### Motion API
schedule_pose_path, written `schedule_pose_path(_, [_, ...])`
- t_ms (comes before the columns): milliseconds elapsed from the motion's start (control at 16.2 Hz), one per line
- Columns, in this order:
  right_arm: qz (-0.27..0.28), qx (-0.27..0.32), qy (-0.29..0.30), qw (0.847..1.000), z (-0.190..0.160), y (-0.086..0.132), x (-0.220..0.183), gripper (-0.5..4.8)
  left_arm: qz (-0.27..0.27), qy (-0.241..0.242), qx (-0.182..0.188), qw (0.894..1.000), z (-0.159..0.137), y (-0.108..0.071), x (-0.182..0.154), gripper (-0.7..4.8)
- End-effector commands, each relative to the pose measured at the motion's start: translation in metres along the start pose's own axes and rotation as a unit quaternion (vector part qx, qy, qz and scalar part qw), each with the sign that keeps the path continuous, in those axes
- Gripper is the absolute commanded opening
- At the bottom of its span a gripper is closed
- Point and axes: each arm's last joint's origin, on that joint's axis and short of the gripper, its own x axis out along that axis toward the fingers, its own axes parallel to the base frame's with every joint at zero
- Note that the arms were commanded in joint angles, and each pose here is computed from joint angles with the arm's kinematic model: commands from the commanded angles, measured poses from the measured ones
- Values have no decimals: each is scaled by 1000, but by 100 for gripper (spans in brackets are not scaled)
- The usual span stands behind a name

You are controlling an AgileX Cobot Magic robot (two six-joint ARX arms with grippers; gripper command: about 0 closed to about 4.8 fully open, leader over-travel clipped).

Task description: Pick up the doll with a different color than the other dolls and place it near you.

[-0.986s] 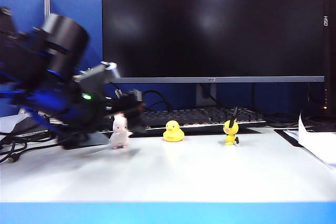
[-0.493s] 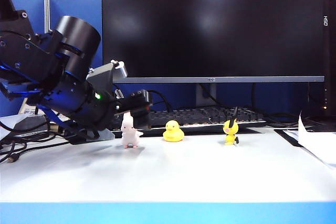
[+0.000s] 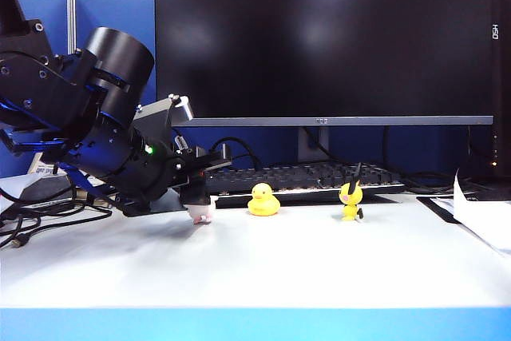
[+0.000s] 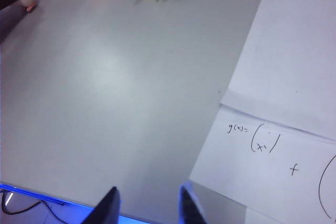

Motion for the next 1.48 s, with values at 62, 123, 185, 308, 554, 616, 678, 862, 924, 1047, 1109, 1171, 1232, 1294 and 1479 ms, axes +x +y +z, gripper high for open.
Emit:
schedule_pose_path(62, [-2, -2, 7, 1000, -2, -1, 1, 148, -3, -14, 10, 1000, 4, -1, 0, 92])
schedule_pose_path(123, [-2, -2, 7, 1000, -2, -1, 1, 148, -3, -14, 10, 1000, 4, -1, 0, 87])
schedule_pose_path(185, [-2, -2, 7, 1000, -2, -1, 1, 148, -5, -13, 10, 1000, 3, -1, 0, 78])
schedule_pose_path(308, [-2, -2, 7, 1000, -2, -1, 1, 148, -18, -9, 10, 1000, 3, -2, 0, 62])
schedule_pose_path(554, [-2, -2, 7, 1000, -2, -1, 1, 148, -58, -2, 14, 998, 3, -12, -2, -5])
schedule_pose_path(616, [-2, -2, 7, 1000, -2, -1, 1, 148, -70, -4, 20, 997, 3, -20, -5, -6])
schedule_pose_path(678, [-2, -2, 7, 1000, -2, -1, 1, 148, -77, -6, 36, 996, 4, -30, -9, -6])
schedule_pose_path(862, [-2, -2, 7, 1000, -2, -1, 1, 148, -87, -9, 61, 994, 6, -55, -23, -6])
schedule_pose_path(924, [-2, -2, 7, 1000, -2, -1, 1, 148, -100, -11, 62, 993, 7, -64, -28, -6])
schedule_pose_path(1047, [-2, -2, 7, 1000, -2, -1, 1, 148, -106, -8, 65, 992, 5, -75, -35, -6])
schedule_pose_path(1109, [-2, -2, 7, 1000, -2, -1, 1, 148, -109, 0, 73, 991, 2, -84, -40, -6])
schedule_pose_path(1171, [-2, -2, 7, 1000, -2, -1, 1, 148, -108, 6, 78, 991, -2, -91, -43, -6])
schedule_pose_path(1232, [-2, -2, 7, 1000, -2, -1, 1, 148, -112, 16, 76, 991, -8, -100, -48, -6])
schedule_pose_path(1294, [-2, -2, 7, 1000, -2, -1, 1, 148, -115, 22, 75, 990, -14, -109, -52, -6])
schedule_pose_path(1479, [-2, -2, 7, 1000, -2, -1, 1, 148, -115, 24, 89, 989, -26, -130, -65, -6])
